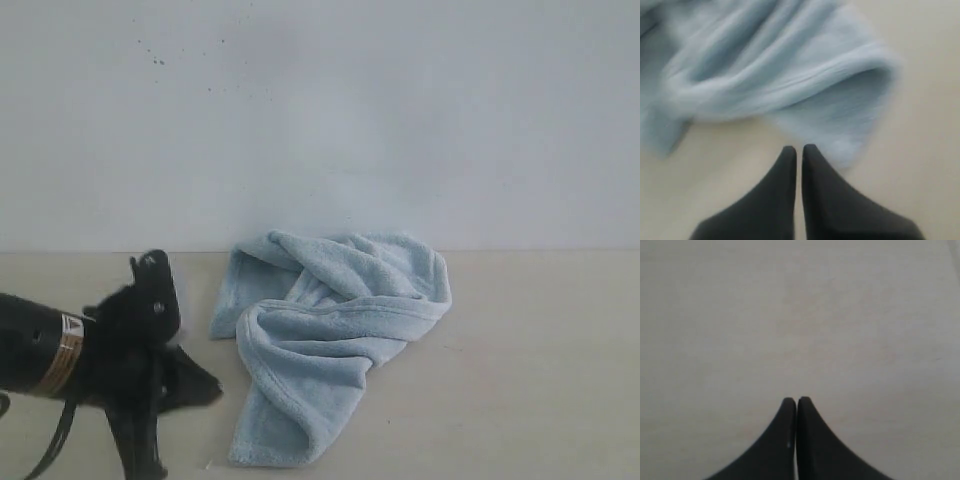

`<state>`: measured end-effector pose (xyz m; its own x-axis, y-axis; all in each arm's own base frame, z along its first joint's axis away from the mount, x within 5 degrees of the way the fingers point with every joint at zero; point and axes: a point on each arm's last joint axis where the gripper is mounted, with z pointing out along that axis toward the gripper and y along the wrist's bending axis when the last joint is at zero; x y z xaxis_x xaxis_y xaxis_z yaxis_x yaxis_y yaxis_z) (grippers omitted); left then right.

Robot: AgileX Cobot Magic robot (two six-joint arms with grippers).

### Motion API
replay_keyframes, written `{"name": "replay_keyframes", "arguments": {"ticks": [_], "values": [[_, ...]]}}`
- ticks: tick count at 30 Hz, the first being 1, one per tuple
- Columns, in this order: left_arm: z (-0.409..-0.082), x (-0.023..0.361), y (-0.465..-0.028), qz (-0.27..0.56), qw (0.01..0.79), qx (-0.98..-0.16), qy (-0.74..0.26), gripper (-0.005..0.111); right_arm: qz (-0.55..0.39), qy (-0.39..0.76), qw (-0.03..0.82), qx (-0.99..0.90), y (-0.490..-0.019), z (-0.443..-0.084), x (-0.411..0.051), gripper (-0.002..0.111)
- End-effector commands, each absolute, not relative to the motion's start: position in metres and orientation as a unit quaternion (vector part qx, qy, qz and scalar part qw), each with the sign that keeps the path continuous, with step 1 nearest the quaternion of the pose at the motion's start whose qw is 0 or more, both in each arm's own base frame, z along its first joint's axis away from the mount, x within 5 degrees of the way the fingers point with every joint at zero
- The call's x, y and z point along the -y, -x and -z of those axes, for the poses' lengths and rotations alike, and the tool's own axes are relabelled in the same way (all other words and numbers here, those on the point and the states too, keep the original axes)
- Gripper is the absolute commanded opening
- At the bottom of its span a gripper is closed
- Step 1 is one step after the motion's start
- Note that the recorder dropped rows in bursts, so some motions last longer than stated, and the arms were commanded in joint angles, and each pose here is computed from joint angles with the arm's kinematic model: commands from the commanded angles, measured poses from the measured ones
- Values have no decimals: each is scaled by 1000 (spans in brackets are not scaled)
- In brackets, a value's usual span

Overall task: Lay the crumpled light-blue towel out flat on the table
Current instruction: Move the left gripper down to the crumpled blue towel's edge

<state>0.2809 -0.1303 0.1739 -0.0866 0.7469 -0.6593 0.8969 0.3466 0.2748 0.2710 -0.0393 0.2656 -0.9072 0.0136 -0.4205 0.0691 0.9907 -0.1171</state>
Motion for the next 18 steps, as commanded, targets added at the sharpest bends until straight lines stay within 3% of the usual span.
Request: {"name": "replay_keyframes", "arguments": {"ticks": [1, 7, 10, 14, 18], "values": [[-176, 151, -249, 235, 376, -627, -641, 4, -10, -5, 158, -987, -262, -263, 26, 0], [-200, 169, -264, 364, 430, -755, -337, 4, -50, -22, 149, -987, -261, -260, 20, 0], [-192, 155, -282, 281, 431, -829, -219, 4, -60, 4, 152, -986, -263, -260, 9, 0], [-181, 139, -311, 124, 423, -865, -239, 4, -62, 101, 160, -980, -264, -260, -22, 0], [-180, 150, -336, 127, 440, -851, -258, 8, -56, 208, 180, -960, -263, -262, -50, 0]]}}
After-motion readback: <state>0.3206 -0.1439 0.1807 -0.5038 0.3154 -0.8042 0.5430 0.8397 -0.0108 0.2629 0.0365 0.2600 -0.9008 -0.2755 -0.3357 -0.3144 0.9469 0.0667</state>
